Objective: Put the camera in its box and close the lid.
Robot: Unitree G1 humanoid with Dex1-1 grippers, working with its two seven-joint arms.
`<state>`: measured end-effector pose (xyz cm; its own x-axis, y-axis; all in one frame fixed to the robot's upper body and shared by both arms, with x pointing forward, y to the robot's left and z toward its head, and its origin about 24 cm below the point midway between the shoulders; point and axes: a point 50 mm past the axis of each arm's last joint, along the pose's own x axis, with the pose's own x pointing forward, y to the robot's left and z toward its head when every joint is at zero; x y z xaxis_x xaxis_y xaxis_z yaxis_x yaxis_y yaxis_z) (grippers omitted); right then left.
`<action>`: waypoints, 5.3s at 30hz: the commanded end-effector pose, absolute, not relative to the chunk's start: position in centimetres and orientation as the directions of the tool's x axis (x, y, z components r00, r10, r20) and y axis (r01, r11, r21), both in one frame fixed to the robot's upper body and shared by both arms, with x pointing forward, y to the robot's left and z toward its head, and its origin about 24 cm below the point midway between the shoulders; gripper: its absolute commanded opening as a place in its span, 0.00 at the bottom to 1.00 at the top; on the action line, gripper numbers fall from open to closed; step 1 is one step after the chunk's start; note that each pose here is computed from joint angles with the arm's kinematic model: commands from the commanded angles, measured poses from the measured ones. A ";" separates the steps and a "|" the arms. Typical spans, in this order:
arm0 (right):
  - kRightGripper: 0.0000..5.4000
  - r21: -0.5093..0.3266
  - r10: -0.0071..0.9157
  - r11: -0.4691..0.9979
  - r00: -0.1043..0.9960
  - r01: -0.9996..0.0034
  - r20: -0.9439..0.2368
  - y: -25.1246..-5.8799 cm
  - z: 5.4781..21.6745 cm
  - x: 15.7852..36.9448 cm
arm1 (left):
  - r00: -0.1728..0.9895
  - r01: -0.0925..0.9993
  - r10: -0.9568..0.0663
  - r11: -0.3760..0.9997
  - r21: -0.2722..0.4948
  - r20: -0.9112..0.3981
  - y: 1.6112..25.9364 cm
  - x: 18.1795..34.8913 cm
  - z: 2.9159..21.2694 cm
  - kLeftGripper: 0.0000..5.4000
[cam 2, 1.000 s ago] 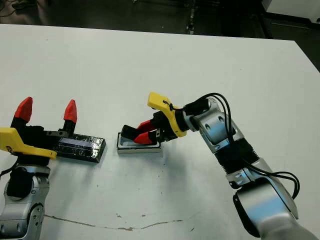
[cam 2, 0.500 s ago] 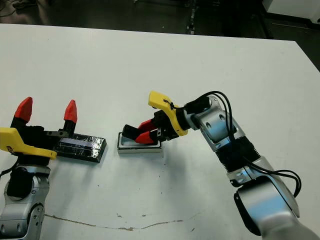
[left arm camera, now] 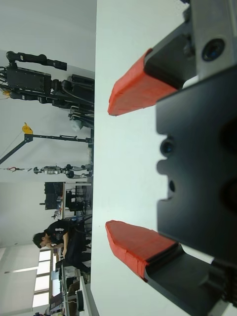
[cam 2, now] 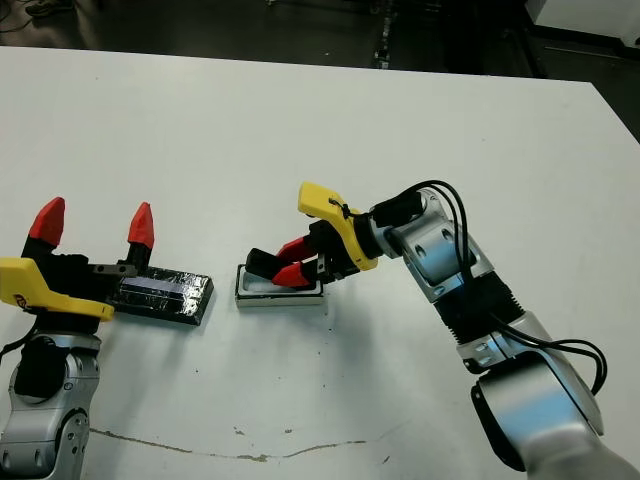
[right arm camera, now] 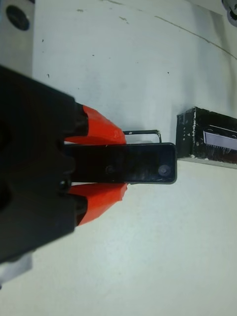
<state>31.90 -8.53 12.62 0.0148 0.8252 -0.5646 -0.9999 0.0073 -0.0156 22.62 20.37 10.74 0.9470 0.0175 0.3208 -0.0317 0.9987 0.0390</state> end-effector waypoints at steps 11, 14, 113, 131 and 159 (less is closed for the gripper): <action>0.44 -0.028 0.751 0.010 0.026 -1.000 -0.660 -9.8 12.4 32.0 | 0.951 -0.035 0.019 0.998 0.046 0.307 20.5 22.4 10.4 1.00; 0.53 -0.060 0.749 -0.014 0.029 -0.998 -0.662 -9.7 12.5 32.0 | 0.952 -0.031 0.019 0.999 0.035 0.306 20.5 22.5 10.4 1.00; 0.00 0.083 0.211 0.973 0.974 -0.217 0.079 -19.8 8.0 21.9 | -0.056 0.993 -0.803 -0.107 0.051 -0.593 23.5 29.5 18.9 1.00; 0.00 0.068 0.212 0.974 0.974 -0.217 0.075 -19.9 8.1 21.9 | -0.126 0.989 -0.754 -0.150 -0.017 -0.645 23.0 28.9 16.4 1.00; 0.00 0.066 0.238 0.968 0.967 -0.244 0.089 -19.8 8.3 21.8 | -0.049 0.996 -0.717 -0.086 0.018 -0.696 24.2 30.3 14.6 1.00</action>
<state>21.93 -19.51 8.27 0.9683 0.2326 0.0910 -0.2397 0.9678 0.0773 30.22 24.21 14.90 -0.0456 -0.7264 -0.6858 0.9969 -0.0775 0.0158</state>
